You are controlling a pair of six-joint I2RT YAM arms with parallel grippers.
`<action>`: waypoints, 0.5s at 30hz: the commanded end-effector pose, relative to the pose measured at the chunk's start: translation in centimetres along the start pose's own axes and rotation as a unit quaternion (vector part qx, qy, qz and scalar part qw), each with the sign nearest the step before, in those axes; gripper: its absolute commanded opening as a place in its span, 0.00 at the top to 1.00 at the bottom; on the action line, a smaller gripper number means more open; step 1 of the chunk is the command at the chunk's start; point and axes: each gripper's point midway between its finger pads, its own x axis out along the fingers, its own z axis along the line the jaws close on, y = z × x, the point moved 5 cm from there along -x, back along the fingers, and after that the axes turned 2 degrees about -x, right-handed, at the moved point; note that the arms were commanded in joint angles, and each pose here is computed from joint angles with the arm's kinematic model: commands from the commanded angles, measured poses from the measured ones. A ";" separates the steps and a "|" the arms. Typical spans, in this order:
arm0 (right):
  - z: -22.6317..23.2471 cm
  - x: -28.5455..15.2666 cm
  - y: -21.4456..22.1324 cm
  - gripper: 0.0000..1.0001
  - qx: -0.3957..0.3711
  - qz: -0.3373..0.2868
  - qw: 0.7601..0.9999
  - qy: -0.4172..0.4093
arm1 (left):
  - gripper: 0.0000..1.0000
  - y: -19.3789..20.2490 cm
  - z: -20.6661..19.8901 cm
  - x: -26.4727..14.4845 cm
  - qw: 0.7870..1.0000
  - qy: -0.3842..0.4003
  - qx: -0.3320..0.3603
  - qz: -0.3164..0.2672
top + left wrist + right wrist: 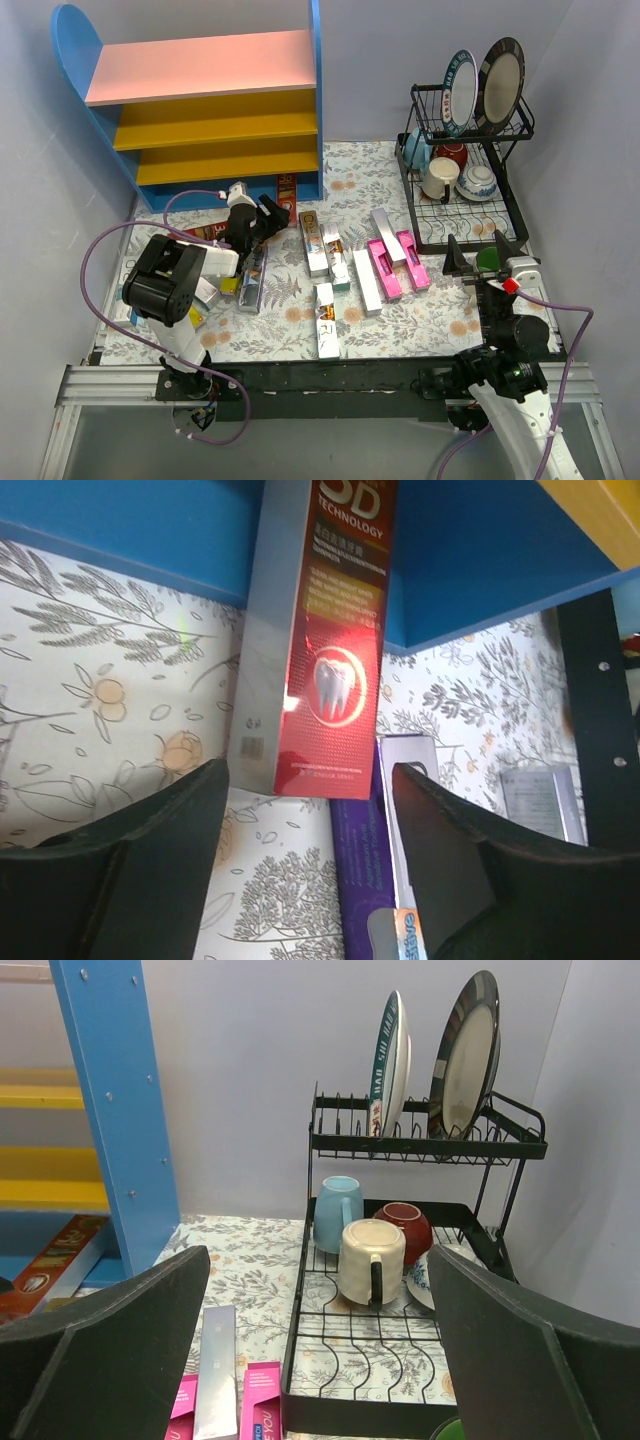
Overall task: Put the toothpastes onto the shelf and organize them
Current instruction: Adjust the toothpaste on the shelf.
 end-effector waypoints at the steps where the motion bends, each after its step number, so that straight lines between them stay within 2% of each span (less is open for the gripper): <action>1: -0.4 -0.3 -1.7 0.01 0.005 -0.040 0.999 0.011 | 0.37 1.2 -0.1 -0.3 0.999 0.011 -0.026 0.033; 10: -0.5 -0.3 -1.7 0.01 0.005 -0.041 0.999 0.011 | 0.50 2.2 -0.4 0.5 0.997 0.017 -0.045 0.065; 15: -0.4 -0.3 -1.7 0.01 0.005 -0.041 0.999 0.010 | 0.50 1.8 -1.1 1.5 0.997 0.025 -0.048 0.062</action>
